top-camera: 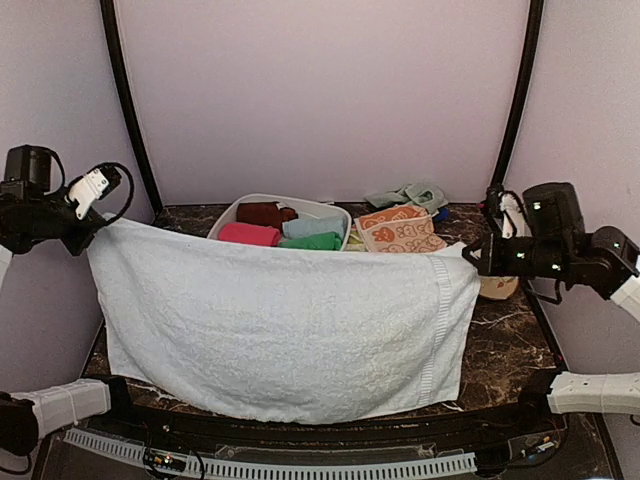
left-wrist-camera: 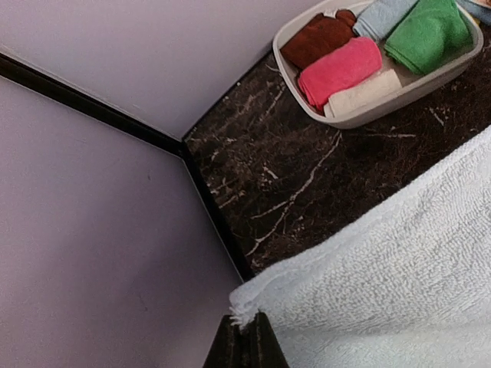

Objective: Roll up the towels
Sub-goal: Flatten out the towel at the center of the board.

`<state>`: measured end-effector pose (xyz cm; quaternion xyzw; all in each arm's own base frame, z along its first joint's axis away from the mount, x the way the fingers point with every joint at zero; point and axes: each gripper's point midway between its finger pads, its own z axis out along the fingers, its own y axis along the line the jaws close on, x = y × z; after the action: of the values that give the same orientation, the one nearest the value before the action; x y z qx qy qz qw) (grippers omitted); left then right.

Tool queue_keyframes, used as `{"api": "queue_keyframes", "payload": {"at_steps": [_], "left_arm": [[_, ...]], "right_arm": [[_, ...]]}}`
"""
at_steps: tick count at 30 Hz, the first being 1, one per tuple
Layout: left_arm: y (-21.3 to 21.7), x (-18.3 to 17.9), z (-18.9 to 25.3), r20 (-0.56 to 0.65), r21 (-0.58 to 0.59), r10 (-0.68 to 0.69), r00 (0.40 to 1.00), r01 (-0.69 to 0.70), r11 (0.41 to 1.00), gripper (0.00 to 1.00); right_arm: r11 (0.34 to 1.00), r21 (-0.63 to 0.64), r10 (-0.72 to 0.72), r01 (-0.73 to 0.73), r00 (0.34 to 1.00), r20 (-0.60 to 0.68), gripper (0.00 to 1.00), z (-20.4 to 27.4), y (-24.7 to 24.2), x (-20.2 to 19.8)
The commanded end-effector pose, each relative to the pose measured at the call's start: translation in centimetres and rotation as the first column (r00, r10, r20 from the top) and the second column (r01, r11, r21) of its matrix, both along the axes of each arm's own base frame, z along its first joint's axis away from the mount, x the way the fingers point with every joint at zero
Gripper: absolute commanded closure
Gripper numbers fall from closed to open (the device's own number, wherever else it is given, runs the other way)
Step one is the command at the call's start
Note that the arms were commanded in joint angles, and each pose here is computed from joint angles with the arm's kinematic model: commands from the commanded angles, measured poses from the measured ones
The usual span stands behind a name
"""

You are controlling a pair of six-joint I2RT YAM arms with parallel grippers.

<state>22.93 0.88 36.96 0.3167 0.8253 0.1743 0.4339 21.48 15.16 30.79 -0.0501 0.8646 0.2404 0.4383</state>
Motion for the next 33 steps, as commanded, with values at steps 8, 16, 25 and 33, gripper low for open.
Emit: {"api": "queue_keyframes", "payload": {"at_steps": [8, 16, 25, 33], "left_arm": [[1.4, 8.9, -17.8, -0.222, -0.012, 0.050, 0.974, -0.054, 0.998, 1.00], [2.0, 13.4, -22.2, -0.288, -0.006, 0.064, 0.955, -0.069, 0.998, 1.00], [1.4, 13.8, -24.8, -0.369, -0.035, 0.030, 0.929, -0.046, 0.998, 1.00], [1.3, 13.5, -25.4, -0.394, -0.039, 0.025, 0.919, -0.043, 0.998, 1.00]], "right_arm": [[0.956, -0.278, -0.140, 0.099, 0.982, -0.130, 1.00, -14.6, 1.5, 6.7], [0.927, -0.376, -0.106, 0.016, 0.970, -0.219, 1.00, -19.4, 2.9, 9.1], [0.939, -0.341, -0.063, -0.041, 0.956, -0.286, 0.48, -19.4, 2.7, 12.5], [0.931, -0.324, 0.021, -0.165, 0.914, -0.405, 0.47, -23.2, 5.6, 14.5]]}}
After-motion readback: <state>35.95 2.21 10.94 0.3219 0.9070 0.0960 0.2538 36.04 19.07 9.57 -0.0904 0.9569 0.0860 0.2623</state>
